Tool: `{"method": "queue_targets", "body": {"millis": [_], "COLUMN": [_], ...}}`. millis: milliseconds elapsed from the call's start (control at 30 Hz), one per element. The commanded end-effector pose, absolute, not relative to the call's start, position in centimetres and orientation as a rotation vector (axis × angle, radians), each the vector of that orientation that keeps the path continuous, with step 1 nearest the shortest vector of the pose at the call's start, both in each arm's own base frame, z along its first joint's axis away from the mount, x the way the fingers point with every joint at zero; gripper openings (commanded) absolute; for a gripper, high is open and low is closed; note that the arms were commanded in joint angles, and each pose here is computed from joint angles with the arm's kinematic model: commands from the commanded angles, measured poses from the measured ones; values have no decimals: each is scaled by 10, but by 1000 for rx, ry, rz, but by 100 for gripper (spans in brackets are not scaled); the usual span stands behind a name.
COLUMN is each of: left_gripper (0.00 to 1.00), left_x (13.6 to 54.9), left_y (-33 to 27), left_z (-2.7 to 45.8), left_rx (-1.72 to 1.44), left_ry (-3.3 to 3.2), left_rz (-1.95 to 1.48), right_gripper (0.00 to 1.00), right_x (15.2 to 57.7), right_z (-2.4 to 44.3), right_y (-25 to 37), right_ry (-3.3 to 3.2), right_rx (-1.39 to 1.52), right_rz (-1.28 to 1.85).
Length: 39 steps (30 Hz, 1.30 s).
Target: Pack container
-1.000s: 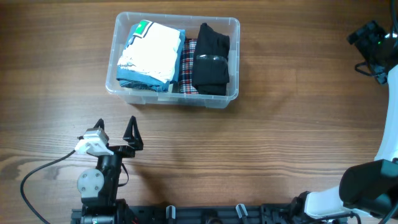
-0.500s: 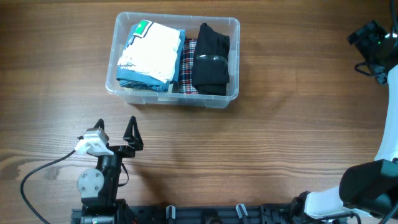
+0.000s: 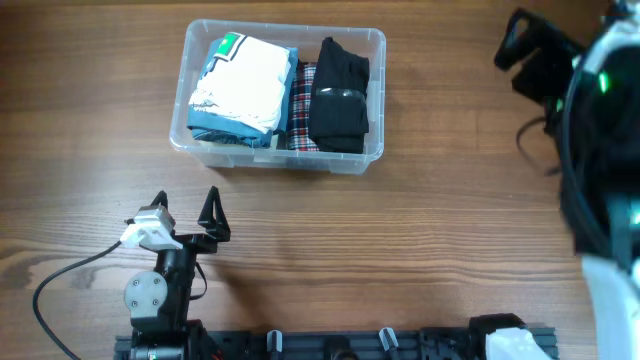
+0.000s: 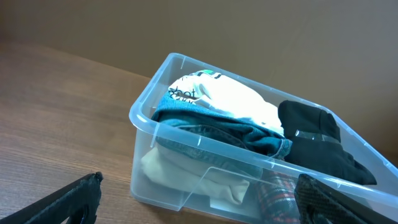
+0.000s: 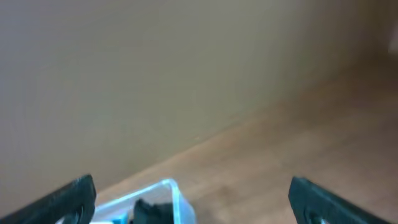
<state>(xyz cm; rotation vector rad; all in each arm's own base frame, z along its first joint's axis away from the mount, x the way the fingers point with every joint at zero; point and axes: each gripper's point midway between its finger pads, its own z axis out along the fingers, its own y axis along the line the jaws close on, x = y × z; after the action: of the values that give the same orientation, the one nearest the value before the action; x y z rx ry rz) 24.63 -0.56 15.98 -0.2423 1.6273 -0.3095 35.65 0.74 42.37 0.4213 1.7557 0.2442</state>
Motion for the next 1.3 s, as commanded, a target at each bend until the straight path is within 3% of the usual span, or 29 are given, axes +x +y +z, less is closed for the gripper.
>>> {"method": "queue_targets", "body": {"millis": [0, 333, 533, 800, 1267], "left_gripper": [100, 100, 100, 100, 100], "left_x": [246, 246, 246, 246, 246], "left_y": [-4, -4, -4, -4, -4], "left_z": [159, 159, 159, 159, 159], "left_rx": [-240, -240, -240, -240, -240], "left_ry": [1627, 1627, 1627, 1627, 1627], "left_rz": [-297, -297, -297, -297, -297], "right_gripper": [100, 100, 100, 100, 100], "right_x": [333, 254, 245, 244, 251], "right_z": [385, 274, 221, 177, 152], "right_y": [43, 43, 37, 29, 24], "right_ry": [1703, 1445, 1488, 1567, 1672], "right_rx": [-63, -97, -77, -18, -32], "right_rz": [217, 252, 236, 242, 177]}}
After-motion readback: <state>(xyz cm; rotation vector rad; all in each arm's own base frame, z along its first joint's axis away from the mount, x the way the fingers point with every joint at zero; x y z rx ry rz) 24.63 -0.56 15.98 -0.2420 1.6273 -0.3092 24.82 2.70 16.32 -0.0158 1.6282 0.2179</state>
